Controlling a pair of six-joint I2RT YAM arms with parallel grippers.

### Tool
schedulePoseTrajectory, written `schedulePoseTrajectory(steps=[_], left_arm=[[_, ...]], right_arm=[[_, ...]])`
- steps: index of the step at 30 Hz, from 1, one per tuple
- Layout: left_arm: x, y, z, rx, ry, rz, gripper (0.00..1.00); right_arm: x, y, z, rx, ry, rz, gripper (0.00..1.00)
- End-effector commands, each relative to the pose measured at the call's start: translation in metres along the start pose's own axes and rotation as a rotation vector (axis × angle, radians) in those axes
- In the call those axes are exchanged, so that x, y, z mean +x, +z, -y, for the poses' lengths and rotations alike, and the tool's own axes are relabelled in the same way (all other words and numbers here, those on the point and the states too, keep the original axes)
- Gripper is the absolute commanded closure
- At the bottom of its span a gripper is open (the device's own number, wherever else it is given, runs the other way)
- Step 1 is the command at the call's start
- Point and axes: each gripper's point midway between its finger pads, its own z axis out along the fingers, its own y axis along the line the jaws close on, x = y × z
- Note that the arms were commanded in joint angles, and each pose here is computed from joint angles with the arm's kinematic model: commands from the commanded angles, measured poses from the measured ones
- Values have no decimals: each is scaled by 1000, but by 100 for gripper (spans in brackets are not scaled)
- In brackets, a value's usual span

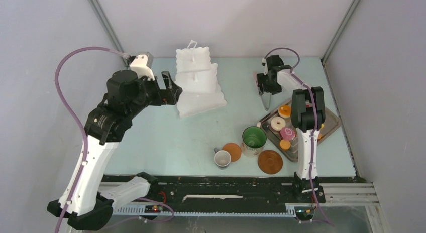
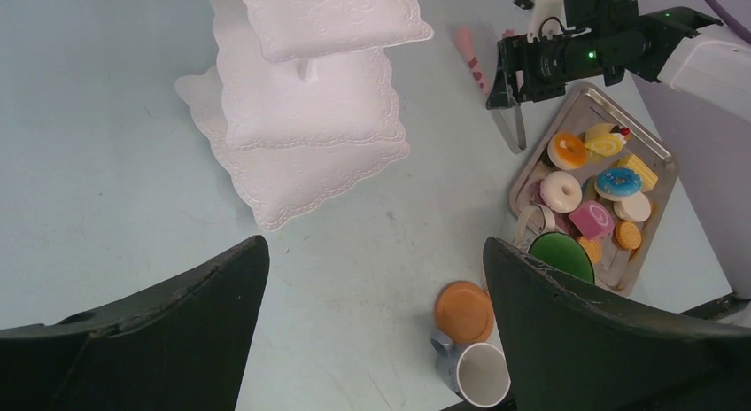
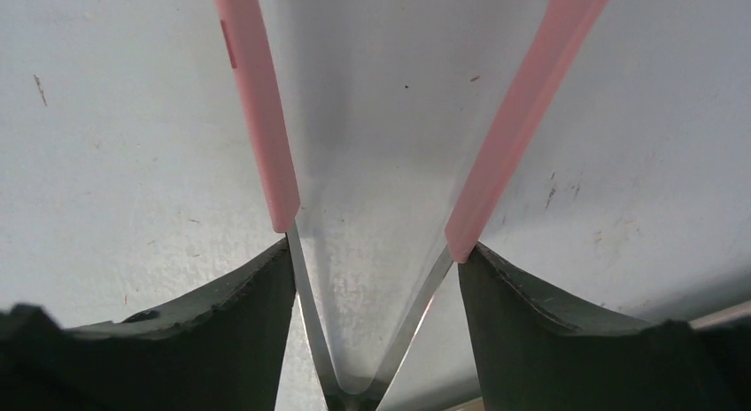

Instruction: Serve the afternoon tea

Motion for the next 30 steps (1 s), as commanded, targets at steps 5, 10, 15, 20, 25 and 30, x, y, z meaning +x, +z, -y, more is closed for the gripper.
schedulePoseTrajectory(steps=[5, 10, 15, 20, 25, 30], left_arm=[[-14, -13, 2, 8, 21, 60, 2], [-12, -12, 4, 22, 15, 60, 2], [-11, -15, 7, 38, 24, 65, 2], [-6, -18, 9, 51, 31, 58, 2], [-7, -22, 9, 47, 32, 66, 2], [-8, -24, 9, 48, 33, 72, 2]], right_arm=[[-24, -32, -17, -53, 104, 151, 36], [-12, -27, -28, 1, 183, 113, 25], [1, -19, -25, 92, 247, 118, 17], [18, -10, -26, 149, 251, 125, 7], [23, -10, -27, 175, 286, 180, 4], [20, -6, -28, 217, 282, 179, 15]])
